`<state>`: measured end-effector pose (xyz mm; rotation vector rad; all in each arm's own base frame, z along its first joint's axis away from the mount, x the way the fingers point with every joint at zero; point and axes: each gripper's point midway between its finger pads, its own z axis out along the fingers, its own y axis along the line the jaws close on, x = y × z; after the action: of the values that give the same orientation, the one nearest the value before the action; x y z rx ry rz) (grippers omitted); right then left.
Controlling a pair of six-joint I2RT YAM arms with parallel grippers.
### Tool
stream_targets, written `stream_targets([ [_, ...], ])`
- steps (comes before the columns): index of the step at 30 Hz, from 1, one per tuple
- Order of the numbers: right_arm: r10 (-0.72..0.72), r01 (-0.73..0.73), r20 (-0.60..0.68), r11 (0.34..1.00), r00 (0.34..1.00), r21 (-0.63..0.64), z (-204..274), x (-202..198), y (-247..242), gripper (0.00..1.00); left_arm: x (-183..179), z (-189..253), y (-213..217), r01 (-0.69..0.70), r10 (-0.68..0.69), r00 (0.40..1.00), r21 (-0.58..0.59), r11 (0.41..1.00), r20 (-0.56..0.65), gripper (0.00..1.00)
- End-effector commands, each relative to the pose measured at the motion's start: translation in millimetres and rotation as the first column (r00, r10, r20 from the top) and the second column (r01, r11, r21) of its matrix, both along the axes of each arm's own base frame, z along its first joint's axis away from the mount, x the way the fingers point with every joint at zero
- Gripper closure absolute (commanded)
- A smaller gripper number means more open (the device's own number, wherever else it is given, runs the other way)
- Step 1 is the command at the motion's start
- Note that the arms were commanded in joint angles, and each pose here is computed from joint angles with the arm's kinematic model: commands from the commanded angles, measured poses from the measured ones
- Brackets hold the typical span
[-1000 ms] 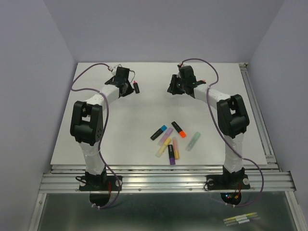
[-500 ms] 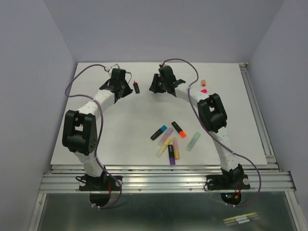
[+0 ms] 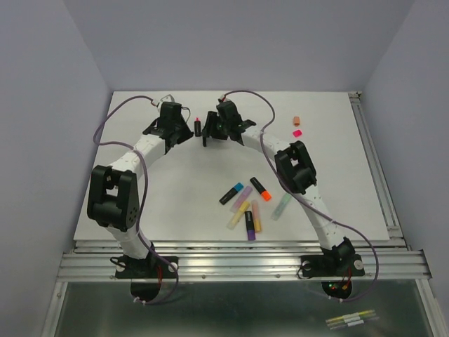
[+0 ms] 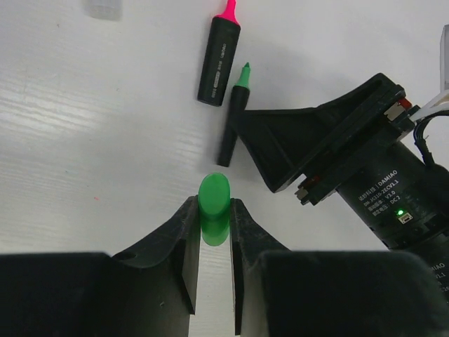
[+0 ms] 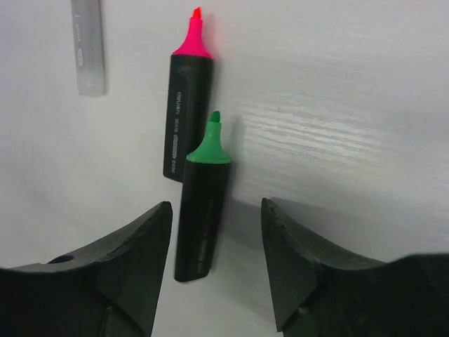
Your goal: Open the pen caps
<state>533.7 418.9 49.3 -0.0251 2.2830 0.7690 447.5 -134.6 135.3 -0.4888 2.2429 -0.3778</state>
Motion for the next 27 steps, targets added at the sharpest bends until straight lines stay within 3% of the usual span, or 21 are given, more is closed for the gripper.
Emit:
stream_targets([
  [1,0.015,-0.017,0.035,0.999,0.999,0.046,30.2,2.0,12.9,0.35,-0.1,28.9,-2.9,0.010,-0.007,0.997,-0.030,0.999,0.081,1.00],
  [2,0.018,-0.019,0.037,0.999,0.999,0.034,31.9,0.9,10.7,0.26,-0.2,29.5,-5.0,0.017,-0.014,0.996,-0.035,0.999,0.083,1.00],
  [7,-0.037,0.034,0.121,0.999,0.992,0.020,85.0,5.3,-10.1,0.01,4.1,37.6,-12.2,0.045,-0.039,0.994,-0.059,0.997,0.103,1.00],
  [10,-0.106,0.103,0.103,0.994,0.989,0.030,101.9,11.0,-42.3,0.00,7.9,43.9,-18.1,0.056,-0.048,0.992,-0.064,0.996,0.118,1.00],
  [11,-0.126,0.119,0.125,0.991,0.984,0.060,130.6,9.8,-54.1,0.00,10.2,49.6,-21.9,0.063,-0.054,0.990,-0.067,0.996,0.131,1.00],
  [15,-0.232,0.227,0.081,0.972,0.969,0.064,133.2,-3.4,-123.6,0.00,18.8,52.1,-49.9,0.137,-0.126,0.982,-0.072,0.988,0.139,1.00],
  [19,-0.466,0.465,0.055,0.885,0.883,0.022,128.5,-15.3,-235.5,0.00,36.1,55.0,-96.7,0.245,-0.234,0.960,-0.059,0.968,0.154,1.00],
  [20,-0.517,0.518,0.049,0.855,0.854,0.003,123.3,-21.1,-259.5,0.00,47.4,72.6,-108.0,0.268,-0.252,0.948,-0.059,0.962,0.193,1.00],
  [21,-0.590,0.590,0.013,0.807,0.807,-0.012,115.8,-31.8,-297.5,0.00,50.6,47.9,-123.9,0.292,-0.282,0.949,-0.055,0.955,0.138,1.00],
  [24,-0.660,0.658,-0.011,0.751,0.751,-0.059,105.8,-57.7,-341.5,0.00,65.0,38.3,-169.0,0.374,-0.364,0.923,-0.072,0.925,0.122,1.00],
  [27,-0.679,0.679,0.038,0.729,0.733,-0.086,109.3,-70.4,-356.0,0.00,77.7,36.4,-213.5,0.447,-0.431,0.890,-0.098,0.889,0.149,1.00],
])
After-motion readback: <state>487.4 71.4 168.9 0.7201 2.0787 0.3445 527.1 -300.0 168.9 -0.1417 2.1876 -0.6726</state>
